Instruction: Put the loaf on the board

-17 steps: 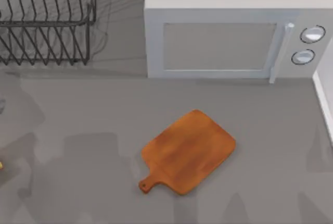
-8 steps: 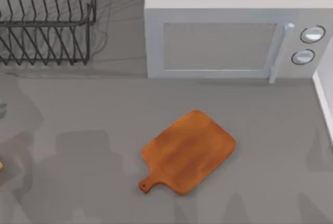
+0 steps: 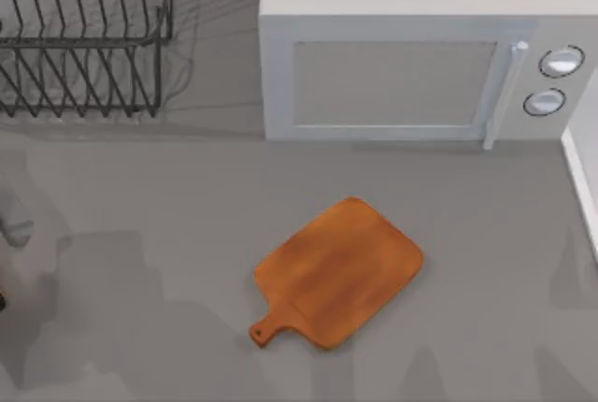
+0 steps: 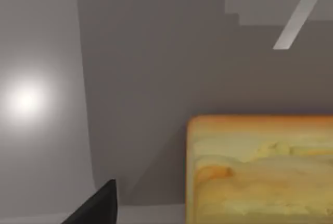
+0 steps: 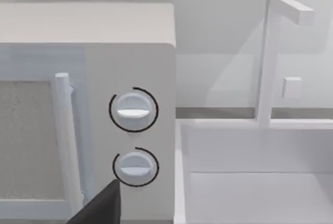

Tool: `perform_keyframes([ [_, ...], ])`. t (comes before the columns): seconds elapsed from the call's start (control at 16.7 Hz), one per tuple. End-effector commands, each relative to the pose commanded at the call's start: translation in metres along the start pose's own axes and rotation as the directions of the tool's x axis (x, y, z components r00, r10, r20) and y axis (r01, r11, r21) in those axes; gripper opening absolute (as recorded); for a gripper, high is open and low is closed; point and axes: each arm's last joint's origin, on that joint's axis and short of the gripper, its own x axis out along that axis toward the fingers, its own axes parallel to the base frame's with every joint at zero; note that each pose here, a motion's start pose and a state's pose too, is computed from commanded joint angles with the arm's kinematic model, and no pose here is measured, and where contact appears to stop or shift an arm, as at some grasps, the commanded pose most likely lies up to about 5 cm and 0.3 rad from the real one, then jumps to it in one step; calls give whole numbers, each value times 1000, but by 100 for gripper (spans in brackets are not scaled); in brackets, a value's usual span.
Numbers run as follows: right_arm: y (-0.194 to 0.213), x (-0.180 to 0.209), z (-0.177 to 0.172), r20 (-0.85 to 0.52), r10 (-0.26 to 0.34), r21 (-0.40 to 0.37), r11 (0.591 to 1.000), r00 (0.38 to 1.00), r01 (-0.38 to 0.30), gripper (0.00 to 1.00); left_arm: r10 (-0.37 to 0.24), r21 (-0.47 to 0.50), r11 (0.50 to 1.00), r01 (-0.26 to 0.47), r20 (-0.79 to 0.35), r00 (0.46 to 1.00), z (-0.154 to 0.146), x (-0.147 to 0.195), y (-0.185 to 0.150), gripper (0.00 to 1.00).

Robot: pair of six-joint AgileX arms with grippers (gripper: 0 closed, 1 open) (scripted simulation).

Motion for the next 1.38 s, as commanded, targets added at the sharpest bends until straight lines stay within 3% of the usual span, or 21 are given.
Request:
perform_keyframes([
  [0.18,0,0,0,0,0,0,1000,1000,0,100,0,0,1000,0,0,1000,0,0,0,100],
  [0.96,0,0,0,0,0,0,1000,1000,0,100,0,0,1000,0,0,1000,0,0,0,2],
  [1.38,0,0,0,0,0,0,1000,1000,0,100,0,0,1000,0,0,1000,0,0,0,0],
])
